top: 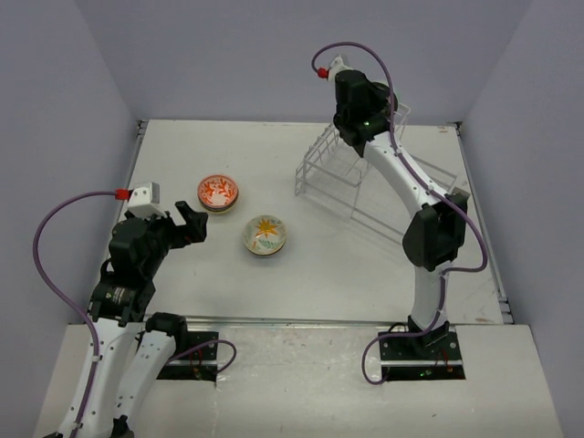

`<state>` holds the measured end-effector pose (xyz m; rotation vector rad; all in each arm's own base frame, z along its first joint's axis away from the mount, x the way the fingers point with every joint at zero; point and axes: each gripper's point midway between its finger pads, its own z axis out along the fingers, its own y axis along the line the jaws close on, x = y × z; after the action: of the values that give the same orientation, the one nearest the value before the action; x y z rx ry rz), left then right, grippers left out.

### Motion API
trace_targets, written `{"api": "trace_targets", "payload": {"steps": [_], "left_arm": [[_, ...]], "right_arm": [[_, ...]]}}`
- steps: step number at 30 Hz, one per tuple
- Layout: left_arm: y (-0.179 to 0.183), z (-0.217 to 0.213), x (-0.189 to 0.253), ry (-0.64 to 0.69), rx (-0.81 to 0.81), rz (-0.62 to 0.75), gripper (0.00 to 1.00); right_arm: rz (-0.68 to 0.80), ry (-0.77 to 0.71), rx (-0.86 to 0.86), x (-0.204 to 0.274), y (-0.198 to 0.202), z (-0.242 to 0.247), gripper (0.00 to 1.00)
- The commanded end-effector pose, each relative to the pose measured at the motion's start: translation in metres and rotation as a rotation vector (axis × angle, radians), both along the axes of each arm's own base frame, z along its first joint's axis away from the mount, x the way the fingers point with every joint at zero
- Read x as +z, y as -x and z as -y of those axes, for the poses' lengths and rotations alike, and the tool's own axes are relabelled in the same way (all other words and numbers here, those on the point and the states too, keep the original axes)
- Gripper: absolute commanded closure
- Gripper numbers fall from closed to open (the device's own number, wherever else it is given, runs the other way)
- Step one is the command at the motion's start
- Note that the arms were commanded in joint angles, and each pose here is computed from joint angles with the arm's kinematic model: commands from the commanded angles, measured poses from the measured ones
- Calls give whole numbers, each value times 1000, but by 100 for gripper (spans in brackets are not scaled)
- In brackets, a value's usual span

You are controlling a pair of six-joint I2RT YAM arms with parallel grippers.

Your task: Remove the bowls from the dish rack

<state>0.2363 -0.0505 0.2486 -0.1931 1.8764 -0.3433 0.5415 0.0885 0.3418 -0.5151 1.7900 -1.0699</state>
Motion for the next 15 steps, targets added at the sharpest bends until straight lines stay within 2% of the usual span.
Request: {"api": "trace_targets", "payload": {"steps": [1, 15], "left_arm": [[-4, 3, 8, 1, -15, 41, 0], [-5, 3, 5, -1, -15, 30, 0]], "right_arm": [[114, -118, 80, 39, 8, -13, 100], [231, -207, 78, 88, 34, -2, 100]]}}
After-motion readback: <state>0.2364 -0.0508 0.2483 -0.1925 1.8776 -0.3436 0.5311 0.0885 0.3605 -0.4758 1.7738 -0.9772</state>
